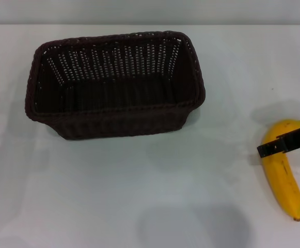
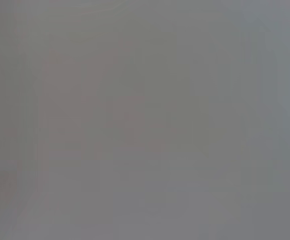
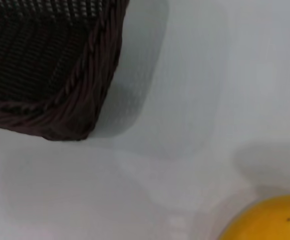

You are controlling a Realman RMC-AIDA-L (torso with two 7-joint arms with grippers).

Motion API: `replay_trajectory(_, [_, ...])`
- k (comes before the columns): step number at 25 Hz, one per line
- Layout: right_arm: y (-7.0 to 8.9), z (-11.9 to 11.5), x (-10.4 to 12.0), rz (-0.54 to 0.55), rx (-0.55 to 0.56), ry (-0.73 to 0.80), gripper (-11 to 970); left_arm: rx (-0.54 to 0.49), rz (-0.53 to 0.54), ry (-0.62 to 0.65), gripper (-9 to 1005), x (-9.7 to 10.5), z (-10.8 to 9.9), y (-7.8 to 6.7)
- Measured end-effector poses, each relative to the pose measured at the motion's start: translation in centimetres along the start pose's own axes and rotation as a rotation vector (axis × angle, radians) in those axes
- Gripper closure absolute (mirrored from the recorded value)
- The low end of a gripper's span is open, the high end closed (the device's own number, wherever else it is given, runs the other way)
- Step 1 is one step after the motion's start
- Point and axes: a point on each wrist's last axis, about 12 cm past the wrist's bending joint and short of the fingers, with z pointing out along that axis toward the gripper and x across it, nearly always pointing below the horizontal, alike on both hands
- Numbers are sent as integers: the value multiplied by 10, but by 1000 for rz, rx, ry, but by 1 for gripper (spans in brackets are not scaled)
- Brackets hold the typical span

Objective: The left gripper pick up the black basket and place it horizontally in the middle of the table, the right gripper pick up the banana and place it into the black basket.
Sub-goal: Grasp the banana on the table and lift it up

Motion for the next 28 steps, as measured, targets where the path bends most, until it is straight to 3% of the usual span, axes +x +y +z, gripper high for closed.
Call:
replay_trajectory(11, [-5,16,1,49,10,58,106,5,2,4,108,1,0,-1])
replay_trajectory(25, [0,35,-5,35,7,103,106,16,19,3,108,0,0,-1])
replay_trajectory(28, [2,37,-6,22,9,108,148,13,19,1,108,0,-1,-1])
